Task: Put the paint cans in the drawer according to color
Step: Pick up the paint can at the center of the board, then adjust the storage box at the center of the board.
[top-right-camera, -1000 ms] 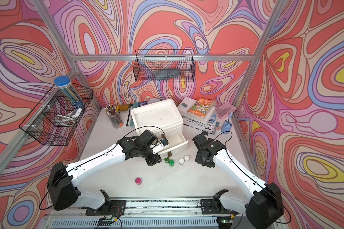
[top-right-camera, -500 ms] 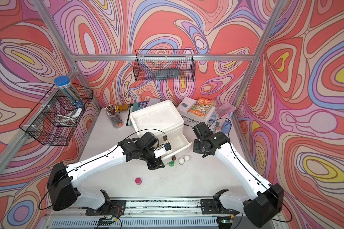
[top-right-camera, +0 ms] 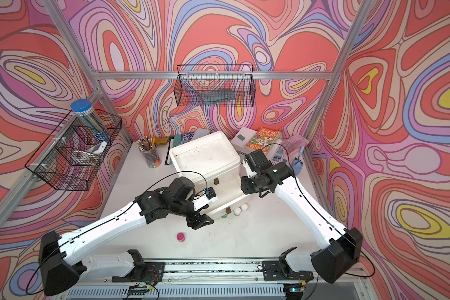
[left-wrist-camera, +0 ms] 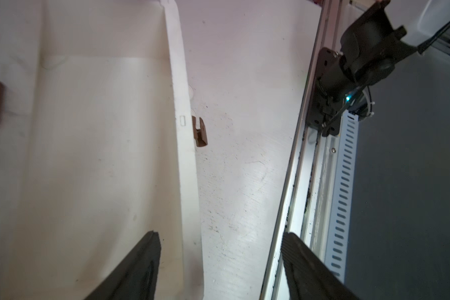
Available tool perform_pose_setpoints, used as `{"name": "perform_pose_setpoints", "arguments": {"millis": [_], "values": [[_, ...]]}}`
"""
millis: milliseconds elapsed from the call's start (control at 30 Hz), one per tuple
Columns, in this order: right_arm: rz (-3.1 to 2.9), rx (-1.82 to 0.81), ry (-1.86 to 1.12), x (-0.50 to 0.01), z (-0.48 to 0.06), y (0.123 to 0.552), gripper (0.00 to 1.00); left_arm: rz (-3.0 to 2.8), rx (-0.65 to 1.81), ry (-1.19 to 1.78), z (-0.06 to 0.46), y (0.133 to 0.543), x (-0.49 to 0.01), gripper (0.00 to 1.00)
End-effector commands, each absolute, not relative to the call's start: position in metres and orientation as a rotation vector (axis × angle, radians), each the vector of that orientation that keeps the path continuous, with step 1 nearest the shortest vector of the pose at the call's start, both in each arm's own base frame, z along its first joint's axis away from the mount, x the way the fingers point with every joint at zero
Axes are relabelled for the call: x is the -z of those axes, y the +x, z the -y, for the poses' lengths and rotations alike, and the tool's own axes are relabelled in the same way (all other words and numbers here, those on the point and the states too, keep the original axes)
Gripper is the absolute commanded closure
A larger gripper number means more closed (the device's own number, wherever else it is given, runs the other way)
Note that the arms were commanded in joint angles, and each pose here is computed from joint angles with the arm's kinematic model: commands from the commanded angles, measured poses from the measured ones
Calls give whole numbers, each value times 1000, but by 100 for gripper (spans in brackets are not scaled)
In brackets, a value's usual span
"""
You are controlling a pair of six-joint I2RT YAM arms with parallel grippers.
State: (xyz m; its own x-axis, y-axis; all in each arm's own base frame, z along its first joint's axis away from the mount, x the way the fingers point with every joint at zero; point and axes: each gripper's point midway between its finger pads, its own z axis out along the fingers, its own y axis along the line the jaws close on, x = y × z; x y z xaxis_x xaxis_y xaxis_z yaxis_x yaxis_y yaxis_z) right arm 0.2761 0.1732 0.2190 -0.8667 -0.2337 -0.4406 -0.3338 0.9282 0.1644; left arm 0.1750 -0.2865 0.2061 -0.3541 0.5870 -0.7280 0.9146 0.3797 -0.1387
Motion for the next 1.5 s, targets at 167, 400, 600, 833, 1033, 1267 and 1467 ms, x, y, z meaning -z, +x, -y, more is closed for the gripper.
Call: {"name": "perform_pose_setpoints", "arguments": {"millis": [167, 400, 600, 833, 1033, 1267, 1467], "values": [[-2655, -355, -649, -200, -229, 278, 93, -1994, 528, 422, 212, 233, -253, 17], [-2689, -245, -637, -170, -232, 288, 94, -2071, 495, 119, 170, 228, -233, 18], [-2688, -166, -583, -158, -231, 305, 94, -2072, 461, 66, 171, 239, -234, 18], [-2638, -152, -521, -168, -242, 329, 94, -2112, 435, -11, 177, 263, -233, 18], [-2600, -141, -530, -181, -240, 333, 94, -2119, 435, -73, 177, 282, -234, 21], [-2526, -243, -830, -184, -242, 291, 94, -2132, 424, -84, 179, 299, -232, 22], [-2454, -219, -875, -183, -247, 292, 96, -2144, 418, -109, 178, 306, -228, 24]]}}
